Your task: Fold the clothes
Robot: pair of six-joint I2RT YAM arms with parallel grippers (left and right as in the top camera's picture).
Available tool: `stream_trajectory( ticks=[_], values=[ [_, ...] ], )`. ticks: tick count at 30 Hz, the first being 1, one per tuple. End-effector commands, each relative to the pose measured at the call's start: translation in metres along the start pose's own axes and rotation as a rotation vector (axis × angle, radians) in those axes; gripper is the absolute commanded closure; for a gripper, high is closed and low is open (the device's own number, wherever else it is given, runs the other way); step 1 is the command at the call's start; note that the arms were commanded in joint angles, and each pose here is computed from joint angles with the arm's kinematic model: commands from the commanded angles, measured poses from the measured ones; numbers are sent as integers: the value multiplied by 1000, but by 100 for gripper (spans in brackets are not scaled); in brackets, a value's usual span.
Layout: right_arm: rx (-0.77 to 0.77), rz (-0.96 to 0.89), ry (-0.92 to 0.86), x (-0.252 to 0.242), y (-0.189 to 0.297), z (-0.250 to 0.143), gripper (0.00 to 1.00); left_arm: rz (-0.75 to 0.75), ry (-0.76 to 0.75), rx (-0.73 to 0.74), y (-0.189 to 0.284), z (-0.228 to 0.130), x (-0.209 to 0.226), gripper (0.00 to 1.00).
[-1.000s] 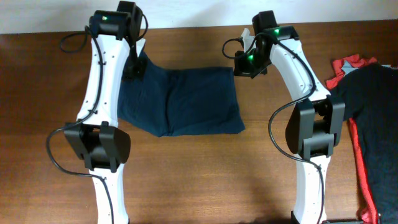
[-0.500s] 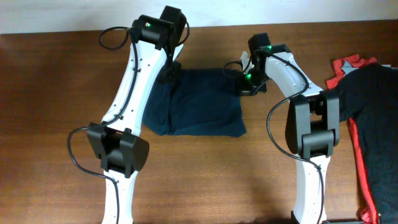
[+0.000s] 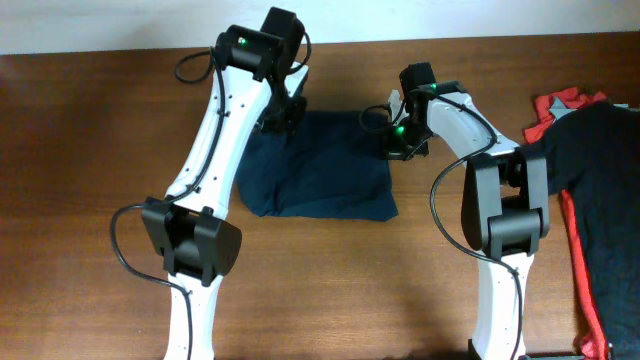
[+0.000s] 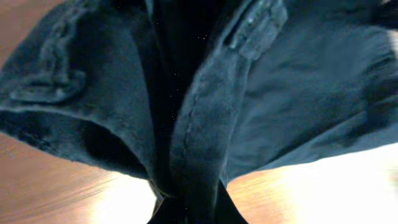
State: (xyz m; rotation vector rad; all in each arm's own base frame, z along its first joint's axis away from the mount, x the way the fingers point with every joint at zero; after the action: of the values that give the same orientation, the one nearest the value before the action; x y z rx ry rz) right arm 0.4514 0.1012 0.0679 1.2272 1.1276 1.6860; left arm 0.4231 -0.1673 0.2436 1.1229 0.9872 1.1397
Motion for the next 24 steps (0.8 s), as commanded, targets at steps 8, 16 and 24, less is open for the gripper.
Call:
stream_trajectory(
  ticks=[8,16,24],
  values=[
    [57,-9,-13,-1,-18,-12,92,-217,53,-43,8,8,-37,99],
    [58,-9,-13,-1,-18,-12,92,-223,-6,-12,-15,5,-68,99],
    [62,-8,-15,-1,-18,-13,93,-222,-9,31,-56,5,-101,98]
  ],
)
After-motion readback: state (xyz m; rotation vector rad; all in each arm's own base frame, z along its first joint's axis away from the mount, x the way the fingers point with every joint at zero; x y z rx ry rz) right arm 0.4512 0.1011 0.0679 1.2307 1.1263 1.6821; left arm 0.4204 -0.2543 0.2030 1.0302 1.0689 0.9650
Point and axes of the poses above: each gripper's point midway between its finger pads, its own y axis back along the fingers, its own x axis along the line the jaws close on, z = x × y, the point moved 7 cm from there along y, back along the fingers, and after that the axes turned 13 degrees about y, right-handed, at the moved point
